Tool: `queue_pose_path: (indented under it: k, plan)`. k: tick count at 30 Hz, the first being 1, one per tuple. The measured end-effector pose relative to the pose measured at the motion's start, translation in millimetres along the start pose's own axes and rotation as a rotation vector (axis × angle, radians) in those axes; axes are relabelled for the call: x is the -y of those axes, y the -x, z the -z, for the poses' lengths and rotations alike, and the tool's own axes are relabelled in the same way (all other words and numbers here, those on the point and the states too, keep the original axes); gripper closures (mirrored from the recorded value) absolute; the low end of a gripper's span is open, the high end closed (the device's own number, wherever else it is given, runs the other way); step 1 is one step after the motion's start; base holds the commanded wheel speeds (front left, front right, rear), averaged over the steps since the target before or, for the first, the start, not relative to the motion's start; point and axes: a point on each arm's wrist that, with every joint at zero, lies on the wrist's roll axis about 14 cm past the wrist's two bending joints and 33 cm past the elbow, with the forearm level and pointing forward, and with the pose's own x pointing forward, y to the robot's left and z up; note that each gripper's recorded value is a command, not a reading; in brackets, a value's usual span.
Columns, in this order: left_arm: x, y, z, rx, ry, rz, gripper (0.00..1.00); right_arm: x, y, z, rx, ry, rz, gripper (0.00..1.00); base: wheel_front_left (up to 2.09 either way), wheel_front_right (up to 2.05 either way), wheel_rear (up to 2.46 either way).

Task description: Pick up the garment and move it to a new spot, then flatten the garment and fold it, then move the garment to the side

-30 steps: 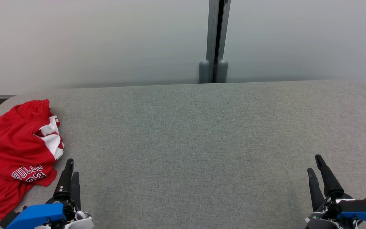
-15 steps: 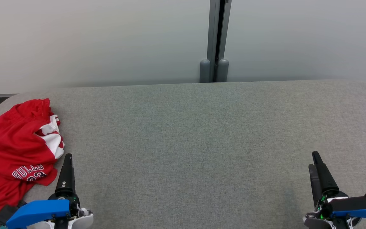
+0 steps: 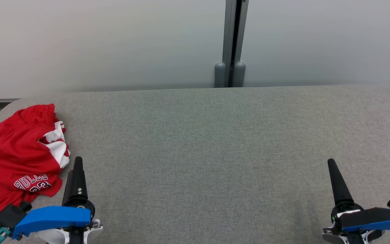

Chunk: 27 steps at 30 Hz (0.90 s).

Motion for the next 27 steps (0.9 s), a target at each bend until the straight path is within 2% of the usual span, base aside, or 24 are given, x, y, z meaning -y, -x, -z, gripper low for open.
queue_pose_path:
  k: [16, 27]
  plan:
    - [4.4, 1.4, 6.0, -0.006, -0.353, 0.009, 0.00, -4.4, 2.0, 8.7, -0.012, 0.251, -0.025, 0.00, 0.00, 0.00, 0.00]
    - [4.2, 0.0, 9.6, -0.007, -0.514, 0.016, 0.00, -6.7, 1.0, 13.2, -0.014, 0.393, -0.045, 0.00, 0.00, 0.00, 0.00]
